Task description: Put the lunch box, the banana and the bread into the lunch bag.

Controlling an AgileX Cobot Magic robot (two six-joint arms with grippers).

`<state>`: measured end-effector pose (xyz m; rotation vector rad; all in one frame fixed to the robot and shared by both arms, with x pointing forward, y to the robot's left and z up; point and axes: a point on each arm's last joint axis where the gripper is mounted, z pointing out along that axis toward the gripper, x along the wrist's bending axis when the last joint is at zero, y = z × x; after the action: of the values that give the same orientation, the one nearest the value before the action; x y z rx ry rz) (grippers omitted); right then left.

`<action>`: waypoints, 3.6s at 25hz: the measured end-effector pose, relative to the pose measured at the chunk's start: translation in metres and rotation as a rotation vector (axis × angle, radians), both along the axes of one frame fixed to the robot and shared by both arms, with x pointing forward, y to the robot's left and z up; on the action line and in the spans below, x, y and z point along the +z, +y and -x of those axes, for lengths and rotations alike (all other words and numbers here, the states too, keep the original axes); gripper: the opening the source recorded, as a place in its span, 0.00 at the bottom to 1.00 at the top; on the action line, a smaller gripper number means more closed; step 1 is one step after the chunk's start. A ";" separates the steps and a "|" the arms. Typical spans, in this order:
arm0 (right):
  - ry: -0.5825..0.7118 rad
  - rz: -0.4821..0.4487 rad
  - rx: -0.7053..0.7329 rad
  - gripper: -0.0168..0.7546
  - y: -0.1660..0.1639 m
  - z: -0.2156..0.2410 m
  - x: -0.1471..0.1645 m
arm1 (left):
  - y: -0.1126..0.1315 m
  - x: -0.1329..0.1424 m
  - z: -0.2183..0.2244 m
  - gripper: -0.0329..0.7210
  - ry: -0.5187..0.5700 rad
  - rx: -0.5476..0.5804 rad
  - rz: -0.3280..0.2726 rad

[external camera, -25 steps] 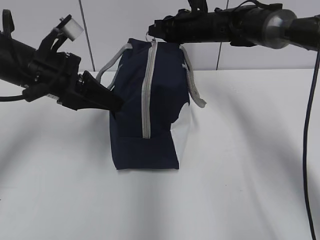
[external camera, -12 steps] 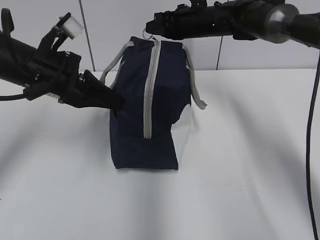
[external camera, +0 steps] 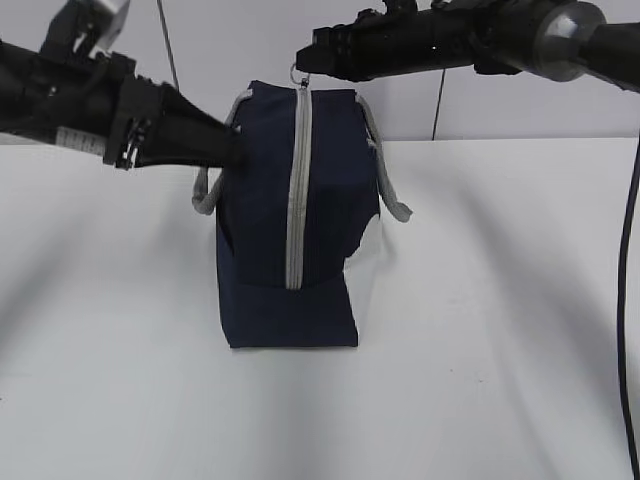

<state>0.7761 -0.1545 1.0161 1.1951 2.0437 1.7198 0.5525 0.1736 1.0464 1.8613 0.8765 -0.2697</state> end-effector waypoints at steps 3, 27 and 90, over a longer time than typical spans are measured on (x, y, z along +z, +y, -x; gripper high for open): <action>0.010 -0.005 0.005 0.00 -0.002 0.000 0.000 | 0.005 0.018 -0.008 0.45 -0.032 0.175 0.065; 0.025 -0.011 0.012 0.00 -0.003 0.001 -0.001 | -0.016 -0.013 -0.103 0.45 0.018 0.483 0.161; 0.003 -0.026 0.000 0.00 -0.008 -0.008 0.002 | -0.040 0.003 -0.088 0.07 -0.169 0.289 -0.011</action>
<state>0.7846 -0.1628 1.0178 1.2063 2.0285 1.7510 0.6402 0.1340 1.0491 1.7121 1.0145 0.0701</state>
